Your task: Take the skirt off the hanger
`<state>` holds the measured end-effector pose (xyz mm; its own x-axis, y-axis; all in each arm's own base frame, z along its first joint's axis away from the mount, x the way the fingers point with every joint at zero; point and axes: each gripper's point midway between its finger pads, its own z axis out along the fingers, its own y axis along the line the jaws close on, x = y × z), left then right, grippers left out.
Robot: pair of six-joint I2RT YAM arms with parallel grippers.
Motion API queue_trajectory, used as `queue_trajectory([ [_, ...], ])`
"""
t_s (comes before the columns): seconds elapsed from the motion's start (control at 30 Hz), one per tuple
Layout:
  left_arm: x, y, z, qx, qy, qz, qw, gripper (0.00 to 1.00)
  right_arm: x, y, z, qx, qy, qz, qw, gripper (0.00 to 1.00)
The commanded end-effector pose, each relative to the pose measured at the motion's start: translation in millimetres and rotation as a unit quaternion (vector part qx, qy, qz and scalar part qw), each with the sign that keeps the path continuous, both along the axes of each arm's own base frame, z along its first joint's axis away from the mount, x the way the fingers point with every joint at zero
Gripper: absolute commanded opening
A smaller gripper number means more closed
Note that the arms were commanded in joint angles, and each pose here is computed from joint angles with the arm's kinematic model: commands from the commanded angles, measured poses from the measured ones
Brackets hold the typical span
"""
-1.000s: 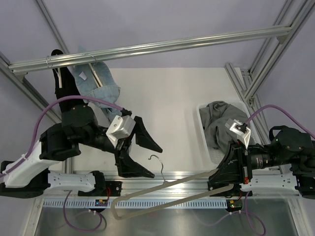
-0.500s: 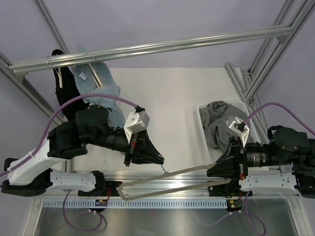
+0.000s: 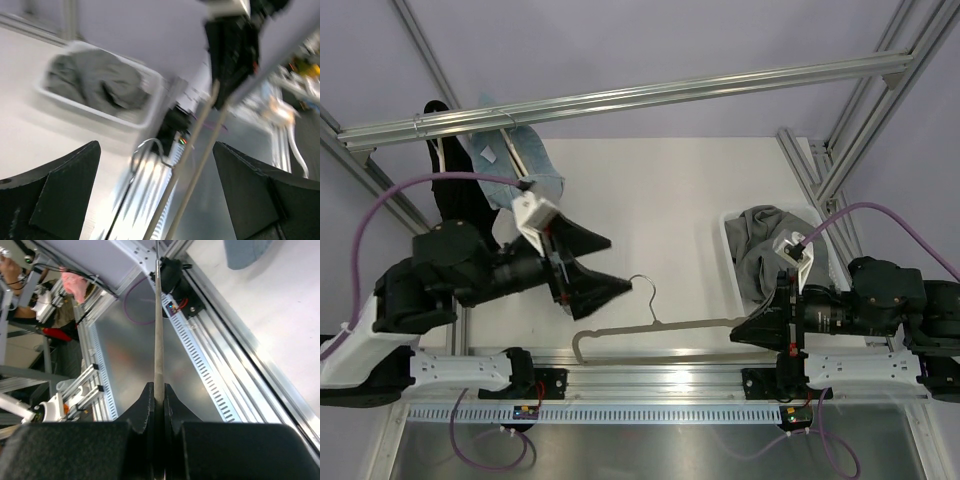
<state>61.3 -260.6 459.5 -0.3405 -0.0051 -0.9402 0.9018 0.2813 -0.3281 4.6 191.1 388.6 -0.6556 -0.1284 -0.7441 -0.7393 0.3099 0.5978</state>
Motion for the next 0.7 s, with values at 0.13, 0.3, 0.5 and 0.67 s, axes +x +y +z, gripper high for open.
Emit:
queue_trajectory([
  [0.13, 84.9, 98.0, 60.7, -0.123, 0.025, 0.332, 0.935, 0.99, 49.4, -4.8, 3.5, -0.053, -0.046, -0.128, 0.989, 0.00],
  [0.3, 105.7, 136.6, 48.9, -0.133, 0.060, 0.445, 0.884, 0.99, 87.6, -14.7, 21.5, -0.093, -0.097, -0.224, 0.965, 0.00],
  [0.5, 110.6, 136.5, 21.6, -0.127, 0.067, 0.465, 0.874, 0.99, 147.4, -3.3, 73.4, -0.084, -0.230, -0.349, 0.904, 0.00],
  [0.67, 111.9, 129.1, -7.4, -0.102, 0.082, 0.471, 0.872, 0.99, 180.0, 21.3, 121.2, -0.057, -0.311, -0.395, 0.862, 0.00],
])
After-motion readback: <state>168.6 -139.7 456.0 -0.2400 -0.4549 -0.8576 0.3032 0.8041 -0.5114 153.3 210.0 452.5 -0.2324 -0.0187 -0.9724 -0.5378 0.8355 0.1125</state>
